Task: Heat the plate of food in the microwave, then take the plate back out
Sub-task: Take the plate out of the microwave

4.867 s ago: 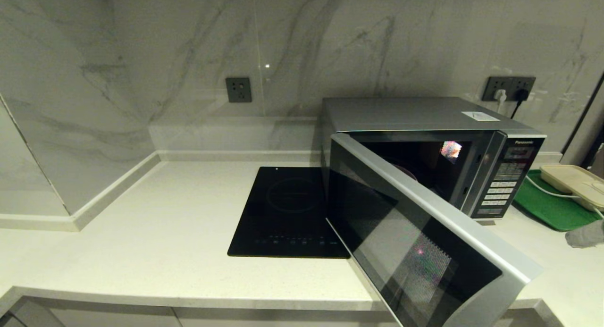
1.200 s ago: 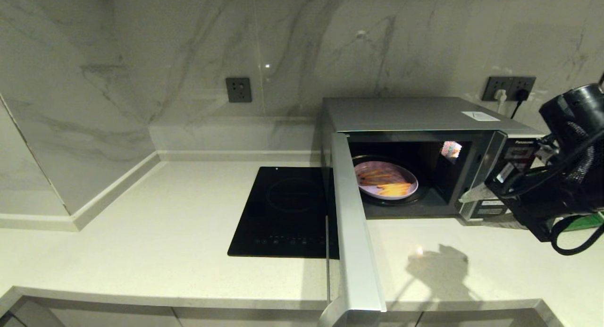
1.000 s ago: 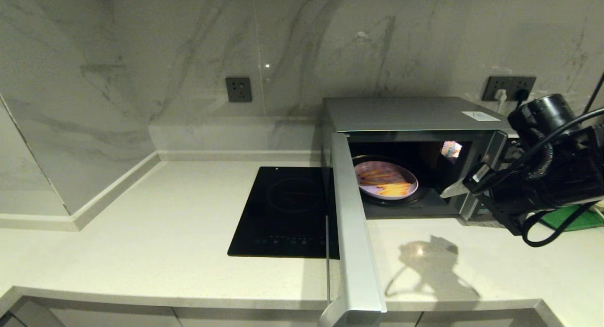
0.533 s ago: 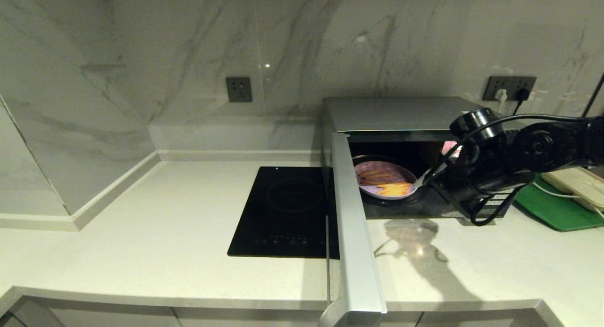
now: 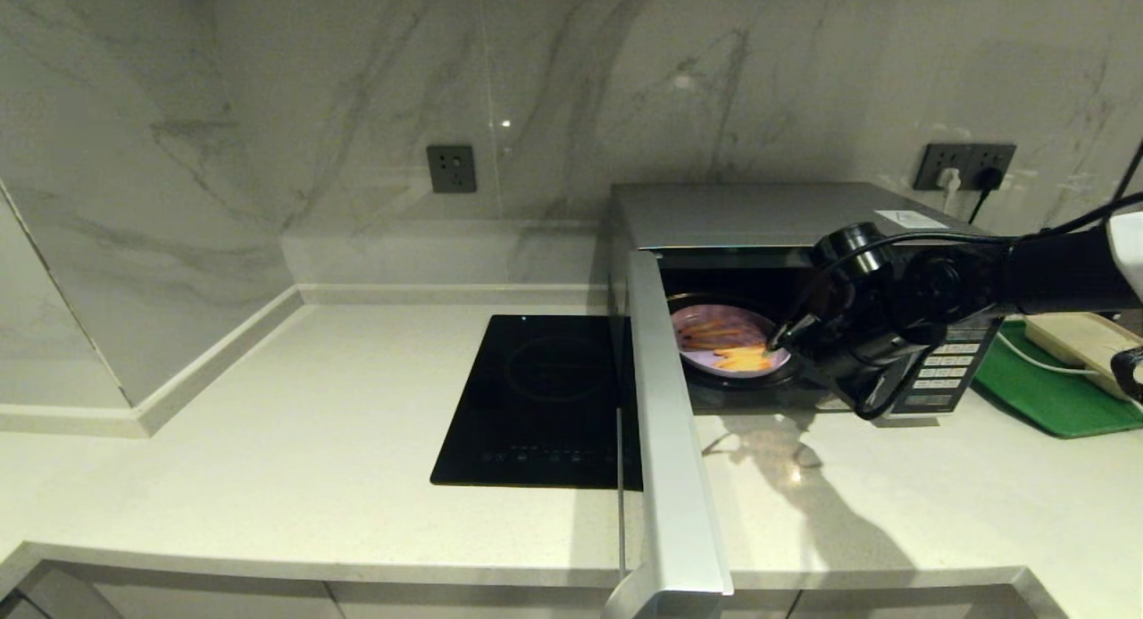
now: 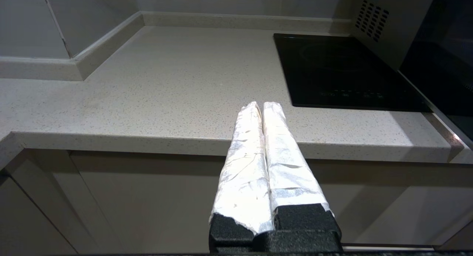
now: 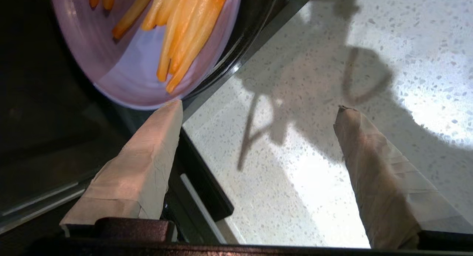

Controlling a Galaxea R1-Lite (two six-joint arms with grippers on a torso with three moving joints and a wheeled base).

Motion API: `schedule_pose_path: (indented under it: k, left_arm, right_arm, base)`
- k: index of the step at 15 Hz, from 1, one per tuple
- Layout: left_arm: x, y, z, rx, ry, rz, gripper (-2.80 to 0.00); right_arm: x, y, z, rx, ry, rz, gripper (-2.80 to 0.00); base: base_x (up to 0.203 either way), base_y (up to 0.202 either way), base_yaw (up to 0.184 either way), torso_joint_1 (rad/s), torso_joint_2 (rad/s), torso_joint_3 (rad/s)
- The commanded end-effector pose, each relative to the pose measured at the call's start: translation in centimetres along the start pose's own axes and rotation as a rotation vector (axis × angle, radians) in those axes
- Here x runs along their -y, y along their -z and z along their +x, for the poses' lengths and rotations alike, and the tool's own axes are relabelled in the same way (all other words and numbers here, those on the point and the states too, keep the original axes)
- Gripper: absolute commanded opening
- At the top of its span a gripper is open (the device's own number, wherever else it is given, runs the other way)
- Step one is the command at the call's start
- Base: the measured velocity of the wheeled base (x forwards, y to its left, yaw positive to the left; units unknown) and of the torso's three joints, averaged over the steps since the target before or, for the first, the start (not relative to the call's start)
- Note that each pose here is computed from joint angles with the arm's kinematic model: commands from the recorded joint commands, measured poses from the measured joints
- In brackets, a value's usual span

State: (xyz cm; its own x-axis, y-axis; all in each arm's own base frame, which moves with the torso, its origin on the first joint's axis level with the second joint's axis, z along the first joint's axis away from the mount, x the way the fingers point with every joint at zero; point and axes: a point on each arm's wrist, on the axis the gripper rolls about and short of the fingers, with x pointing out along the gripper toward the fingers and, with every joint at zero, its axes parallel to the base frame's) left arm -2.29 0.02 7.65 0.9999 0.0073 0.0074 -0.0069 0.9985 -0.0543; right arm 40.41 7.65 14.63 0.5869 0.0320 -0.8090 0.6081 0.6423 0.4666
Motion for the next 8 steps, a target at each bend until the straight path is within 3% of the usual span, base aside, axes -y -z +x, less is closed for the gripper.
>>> schedule_pose_path:
  k: [1, 8]
  left_arm:
    - [0.0, 0.0, 0.0, 0.0, 0.0, -0.001, -2.8]
    - [0.0, 0.0, 0.0, 0.0, 0.0, 0.001, -2.8]
  right_arm:
    - [0.1, 0.2, 1.7, 0.018, 0.047, 0.002, 0.0]
    - [-0.2, 0.1, 2.8, 0.031, 0.056, 0.002, 0.0]
  base:
    - [0.0, 0.0, 0.0, 0.0, 0.0, 0.0]
    - [0.0, 0.0, 0.0, 0.0, 0.0, 0.0]
